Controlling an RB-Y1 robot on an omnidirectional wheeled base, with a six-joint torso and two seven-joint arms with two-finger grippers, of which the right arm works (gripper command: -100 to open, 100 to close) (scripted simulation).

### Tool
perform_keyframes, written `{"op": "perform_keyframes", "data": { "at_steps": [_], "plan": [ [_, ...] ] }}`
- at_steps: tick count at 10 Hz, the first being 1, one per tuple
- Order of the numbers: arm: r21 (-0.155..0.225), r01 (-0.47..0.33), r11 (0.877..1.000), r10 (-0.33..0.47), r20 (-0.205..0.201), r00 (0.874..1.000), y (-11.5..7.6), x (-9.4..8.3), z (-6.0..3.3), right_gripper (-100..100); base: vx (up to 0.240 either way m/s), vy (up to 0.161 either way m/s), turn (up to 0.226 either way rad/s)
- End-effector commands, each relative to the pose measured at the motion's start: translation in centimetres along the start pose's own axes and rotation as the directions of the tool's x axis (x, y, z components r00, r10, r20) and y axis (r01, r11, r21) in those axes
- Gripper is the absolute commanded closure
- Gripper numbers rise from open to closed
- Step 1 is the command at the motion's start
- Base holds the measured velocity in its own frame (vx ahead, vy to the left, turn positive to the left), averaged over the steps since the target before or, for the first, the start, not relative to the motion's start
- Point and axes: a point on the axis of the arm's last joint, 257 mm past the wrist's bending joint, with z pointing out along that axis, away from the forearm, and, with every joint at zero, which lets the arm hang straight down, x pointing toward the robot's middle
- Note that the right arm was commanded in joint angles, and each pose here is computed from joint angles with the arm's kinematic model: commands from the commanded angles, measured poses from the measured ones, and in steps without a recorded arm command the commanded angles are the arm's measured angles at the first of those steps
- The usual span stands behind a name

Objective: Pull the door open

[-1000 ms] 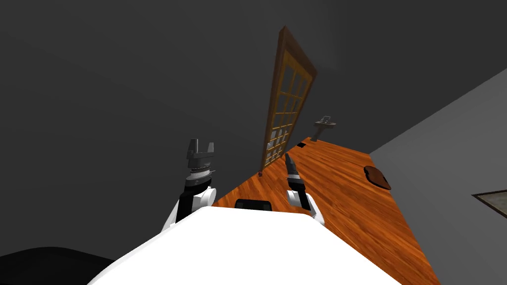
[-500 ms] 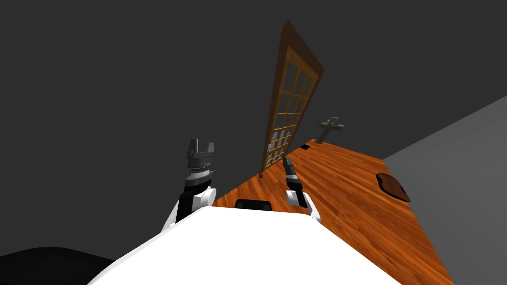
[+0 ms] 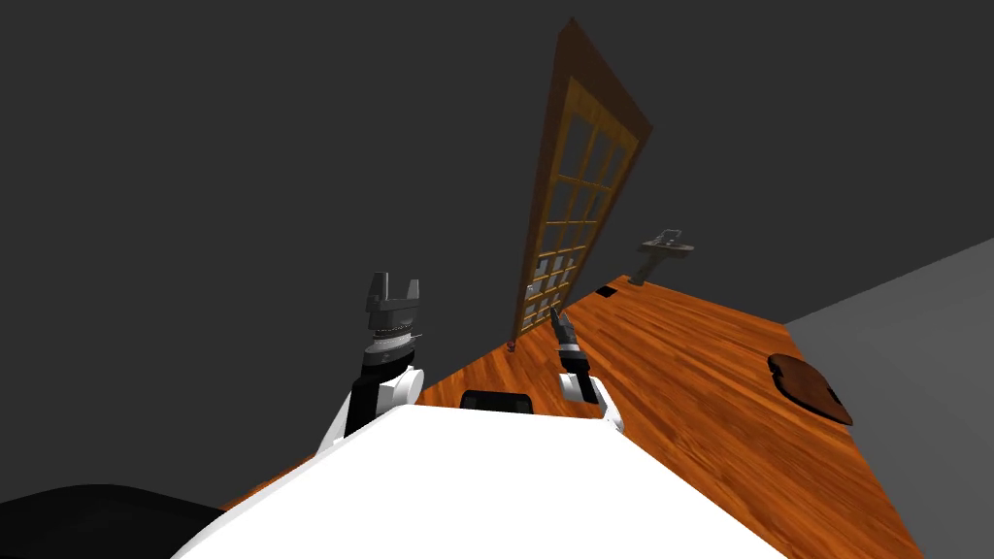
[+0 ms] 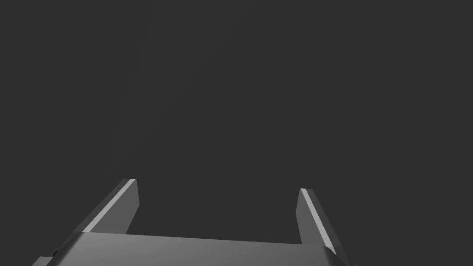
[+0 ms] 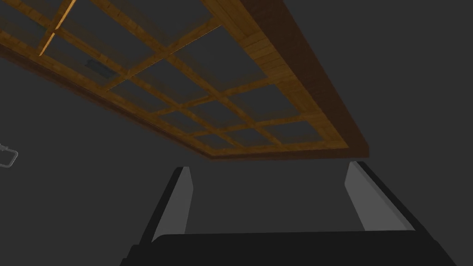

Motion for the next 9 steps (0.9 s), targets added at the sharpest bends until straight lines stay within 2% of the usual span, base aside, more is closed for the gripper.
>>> {"op": "perform_keyframes", "data": {
  "at_steps": [1,3,4,7,8,9],
  "plan": [
    [0.007,0.032,0.999,-0.032,-0.018,0.999,-0.7,1.0,-0.15,-100,0.031,-0.066,0.085],
    [0.005,0.088,0.996,-0.088,-0.038,0.995,-1.5,2.1,-0.13,-100,0.061,-0.103,0.142],
    [0.012,0.087,0.996,-0.086,-0.045,0.995,-1.8,2.4,-0.31,-100,0.042,-0.091,0.038],
    [0.006,0.166,0.986,-0.165,-0.076,0.983,-2.9,4.1,-0.36,-100,0.048,-0.091,0.117],
    [0.014,0.165,0.986,-0.163,-0.087,0.983,-3.3,4.5,-0.63,-100,0.045,-0.077,0.056],
    [0.013,0.19,0.982,-0.188,-0.101,0.977,-3.8,5.2,-0.76,-100,0.035,-0.065,0.078]
  ]
}}
